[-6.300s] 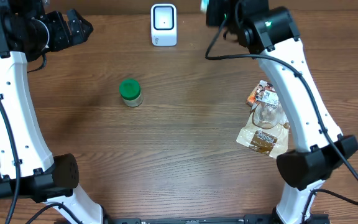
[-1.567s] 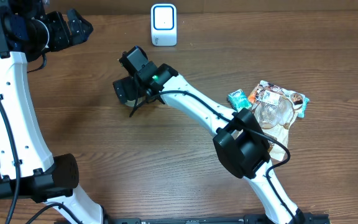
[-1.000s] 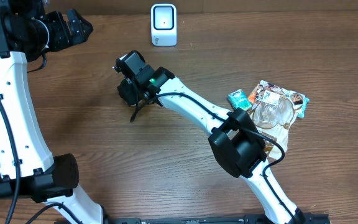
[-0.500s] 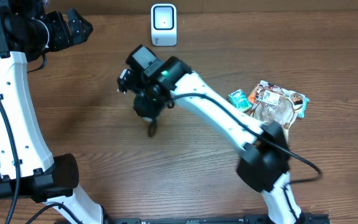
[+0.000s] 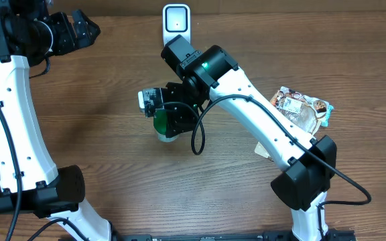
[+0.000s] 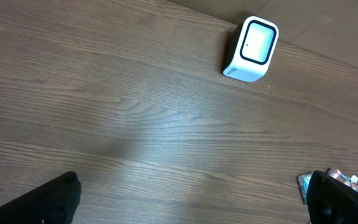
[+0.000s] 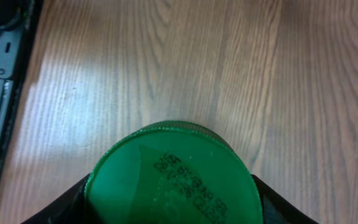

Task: Scan the item barcode
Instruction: 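Reach the right gripper to the green-lidded Knorr jar and grasp it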

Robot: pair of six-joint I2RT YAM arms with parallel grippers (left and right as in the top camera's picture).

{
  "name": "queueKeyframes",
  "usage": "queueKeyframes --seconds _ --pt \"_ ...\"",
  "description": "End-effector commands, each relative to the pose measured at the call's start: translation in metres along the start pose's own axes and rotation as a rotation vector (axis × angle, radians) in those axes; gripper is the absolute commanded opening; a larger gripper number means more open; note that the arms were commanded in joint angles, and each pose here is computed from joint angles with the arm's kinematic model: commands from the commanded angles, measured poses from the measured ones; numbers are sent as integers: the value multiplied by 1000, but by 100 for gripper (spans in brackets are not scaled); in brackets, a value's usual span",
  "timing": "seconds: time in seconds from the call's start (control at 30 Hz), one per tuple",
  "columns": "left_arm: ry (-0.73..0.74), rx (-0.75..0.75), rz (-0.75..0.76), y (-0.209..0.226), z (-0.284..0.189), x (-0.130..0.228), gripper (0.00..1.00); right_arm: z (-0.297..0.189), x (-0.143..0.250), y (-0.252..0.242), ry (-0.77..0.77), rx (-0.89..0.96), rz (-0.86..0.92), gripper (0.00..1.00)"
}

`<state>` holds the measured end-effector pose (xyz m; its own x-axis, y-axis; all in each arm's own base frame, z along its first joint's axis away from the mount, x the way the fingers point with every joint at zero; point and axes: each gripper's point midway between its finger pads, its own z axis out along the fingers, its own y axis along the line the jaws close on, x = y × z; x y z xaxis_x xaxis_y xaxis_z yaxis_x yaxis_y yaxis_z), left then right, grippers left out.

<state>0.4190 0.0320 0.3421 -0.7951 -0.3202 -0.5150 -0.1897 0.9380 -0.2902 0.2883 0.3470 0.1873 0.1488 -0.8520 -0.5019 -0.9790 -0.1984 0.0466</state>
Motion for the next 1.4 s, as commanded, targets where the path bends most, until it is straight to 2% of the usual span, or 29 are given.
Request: queueKeyframes --seconds 0.0,0.23,0.43,0.57,0.67,0.7,0.77,0.83,0.87,0.9,0.97,1.03,1.07,1.1,1.17,1.23,1.3,1.37 --pt "-4 3 4 -3 -1 0 100 21 4 -8 -19 -44 -13 64" --pt "-4 3 4 -3 -1 0 100 74 36 -28 72 -81 40 66" --pt "-4 3 4 -3 -1 0 100 108 65 -40 166 -83 112 75" --pt "-4 3 4 -3 -1 0 100 103 63 -43 170 -64 139 82" --pt "-4 3 4 -3 -1 0 99 84 54 -54 185 6 219 84" --pt "-4 3 4 -3 -1 0 100 74 49 -57 190 32 252 89" --pt "-4 2 4 -3 -1 0 100 46 35 -66 180 110 359 100" --pt "-4 2 4 -3 -1 0 100 24 20 -72 133 173 524 100" --pt "-4 3 4 -3 -1 0 100 3 4 -75 63 221 728 100" --pt "-4 3 4 -3 -1 0 99 -5 2 -72 52 226 828 100" --pt "-4 3 4 -3 -1 0 100 -4 9 -60 93 200 902 100" --pt "-4 3 4 -3 -1 0 100 6 22 -50 150 176 1098 98" --pt "-4 3 4 -3 -1 0 100 11 27 -49 160 185 1210 93" --pt "-4 3 4 -3 -1 0 100 18 36 -52 175 224 1384 91" --pt "-4 3 4 -3 -1 0 100 31 49 -56 195 311 1561 91" --pt "-4 3 4 -3 -1 0 100 42 67 -64 225 477 1655 100" --pt "-4 3 4 -3 -1 0 100 49 85 -69 246 639 1721 100" --pt "-4 3 4 -3 -1 0 100 64 89 -66 257 663 1727 100"
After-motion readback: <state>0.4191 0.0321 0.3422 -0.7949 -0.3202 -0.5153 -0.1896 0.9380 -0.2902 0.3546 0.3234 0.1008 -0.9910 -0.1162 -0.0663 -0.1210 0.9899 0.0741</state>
